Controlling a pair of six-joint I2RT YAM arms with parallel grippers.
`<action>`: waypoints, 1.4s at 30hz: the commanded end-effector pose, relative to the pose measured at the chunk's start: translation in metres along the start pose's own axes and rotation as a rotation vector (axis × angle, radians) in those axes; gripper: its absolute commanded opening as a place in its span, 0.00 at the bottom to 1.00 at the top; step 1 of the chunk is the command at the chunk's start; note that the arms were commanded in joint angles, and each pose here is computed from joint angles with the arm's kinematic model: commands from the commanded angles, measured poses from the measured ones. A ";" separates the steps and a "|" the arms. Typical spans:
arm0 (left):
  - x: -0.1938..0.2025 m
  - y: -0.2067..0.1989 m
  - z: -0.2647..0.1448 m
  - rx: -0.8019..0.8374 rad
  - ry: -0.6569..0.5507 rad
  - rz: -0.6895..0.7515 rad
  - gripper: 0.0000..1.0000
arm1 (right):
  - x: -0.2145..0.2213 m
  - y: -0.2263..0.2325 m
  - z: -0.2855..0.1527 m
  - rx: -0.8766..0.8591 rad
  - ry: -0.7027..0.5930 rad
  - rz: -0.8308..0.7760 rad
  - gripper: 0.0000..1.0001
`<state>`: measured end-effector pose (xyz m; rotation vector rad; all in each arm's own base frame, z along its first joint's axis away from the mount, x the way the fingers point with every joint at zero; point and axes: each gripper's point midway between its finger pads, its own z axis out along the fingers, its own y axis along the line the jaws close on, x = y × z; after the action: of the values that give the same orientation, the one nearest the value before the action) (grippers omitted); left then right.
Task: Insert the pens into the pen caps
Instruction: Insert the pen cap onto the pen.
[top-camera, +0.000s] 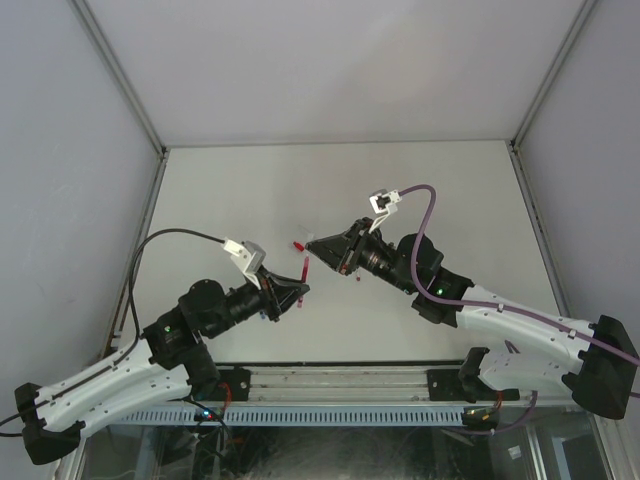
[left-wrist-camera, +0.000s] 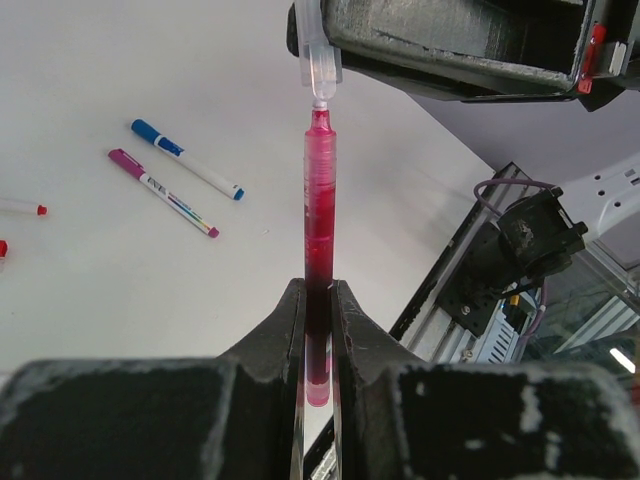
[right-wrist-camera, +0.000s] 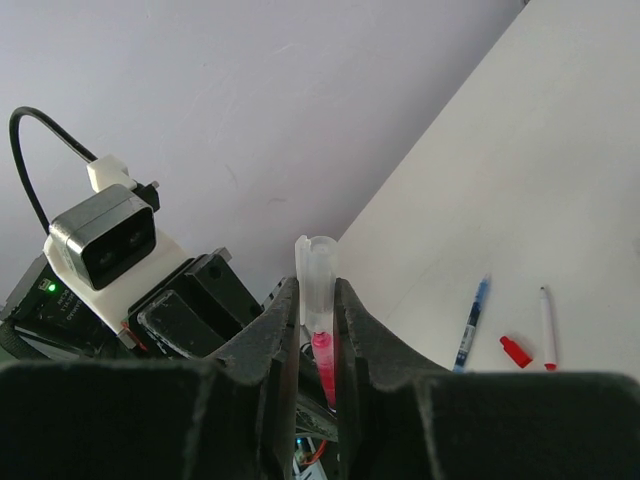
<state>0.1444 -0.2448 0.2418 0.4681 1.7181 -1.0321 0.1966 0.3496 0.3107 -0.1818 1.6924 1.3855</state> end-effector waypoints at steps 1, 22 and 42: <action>-0.006 -0.006 -0.001 0.031 -0.022 0.023 0.00 | -0.028 0.025 -0.002 -0.058 -0.079 -0.022 0.00; -0.004 -0.003 0.001 0.014 -0.019 0.025 0.00 | -0.006 0.021 0.002 -0.061 0.011 -0.064 0.00; -0.007 0.000 -0.001 -0.003 -0.031 0.023 0.00 | 0.018 0.006 0.001 0.025 0.063 -0.148 0.00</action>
<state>0.1424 -0.2426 0.2315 0.4808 1.7587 -1.0098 0.1877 0.3564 0.2881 -0.3028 1.7424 1.2627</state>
